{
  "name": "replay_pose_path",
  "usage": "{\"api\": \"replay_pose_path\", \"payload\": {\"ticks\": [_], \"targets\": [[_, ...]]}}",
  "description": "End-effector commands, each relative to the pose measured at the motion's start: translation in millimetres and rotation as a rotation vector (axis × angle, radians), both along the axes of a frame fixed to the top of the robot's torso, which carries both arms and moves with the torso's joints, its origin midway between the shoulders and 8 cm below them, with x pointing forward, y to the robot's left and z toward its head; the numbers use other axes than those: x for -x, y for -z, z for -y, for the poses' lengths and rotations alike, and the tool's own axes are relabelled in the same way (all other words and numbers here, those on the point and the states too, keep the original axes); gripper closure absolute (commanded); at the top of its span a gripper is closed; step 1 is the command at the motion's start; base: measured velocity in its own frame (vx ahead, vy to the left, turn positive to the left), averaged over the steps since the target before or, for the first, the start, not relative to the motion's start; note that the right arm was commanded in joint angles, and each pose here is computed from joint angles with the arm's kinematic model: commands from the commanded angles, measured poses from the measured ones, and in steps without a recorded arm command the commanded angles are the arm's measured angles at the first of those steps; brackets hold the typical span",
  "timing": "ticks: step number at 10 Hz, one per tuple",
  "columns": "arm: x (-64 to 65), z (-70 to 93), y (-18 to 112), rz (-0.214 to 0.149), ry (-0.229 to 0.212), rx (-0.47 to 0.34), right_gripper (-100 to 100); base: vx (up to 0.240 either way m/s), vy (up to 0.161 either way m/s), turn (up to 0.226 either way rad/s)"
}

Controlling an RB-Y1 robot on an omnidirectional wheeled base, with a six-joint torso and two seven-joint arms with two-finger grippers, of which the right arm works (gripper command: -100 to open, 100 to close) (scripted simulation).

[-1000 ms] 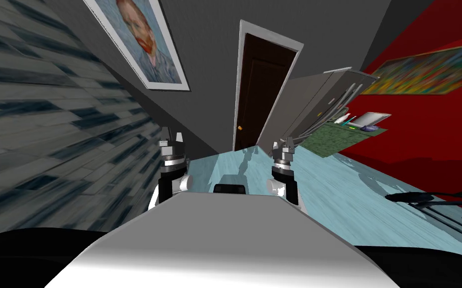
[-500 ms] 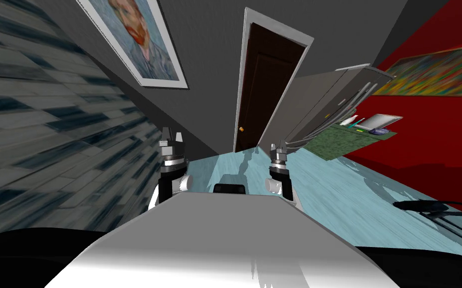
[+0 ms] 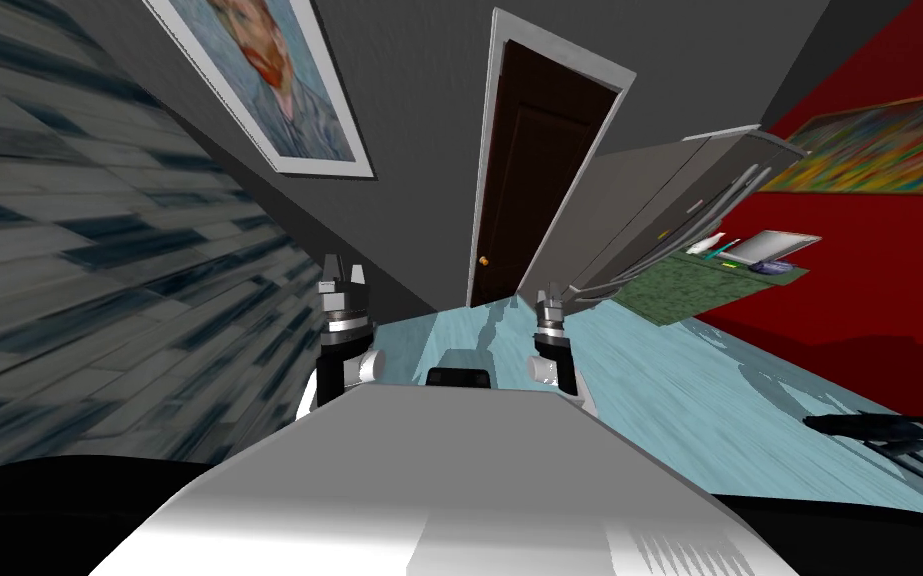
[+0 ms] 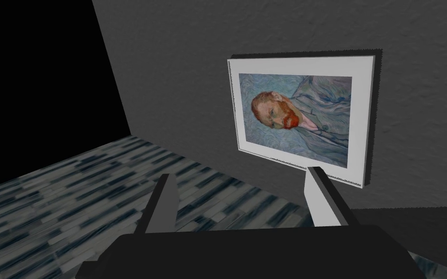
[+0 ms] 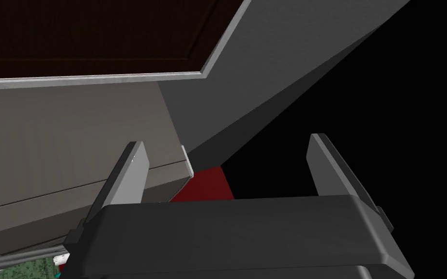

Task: Pull the door open

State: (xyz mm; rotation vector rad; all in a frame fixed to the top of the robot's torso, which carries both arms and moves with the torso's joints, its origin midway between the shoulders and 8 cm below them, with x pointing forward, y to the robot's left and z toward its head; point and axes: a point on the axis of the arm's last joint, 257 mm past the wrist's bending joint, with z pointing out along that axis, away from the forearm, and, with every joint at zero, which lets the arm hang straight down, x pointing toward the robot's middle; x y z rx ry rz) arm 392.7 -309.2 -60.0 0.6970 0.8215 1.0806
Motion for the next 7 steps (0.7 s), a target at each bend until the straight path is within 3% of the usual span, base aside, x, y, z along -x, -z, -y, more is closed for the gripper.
{"api": "replay_pose_path", "payload": {"ticks": [1, 7], "targets": [[-4.0, 0.5, 8.0, -0.015, 0.013, 0.032, -100, 0.087, -0.016, 0.029], [-21.2, 1.6, 48.9, -0.082, 0.062, 0.174, -100, 0.118, -0.01, 0.027]]}}
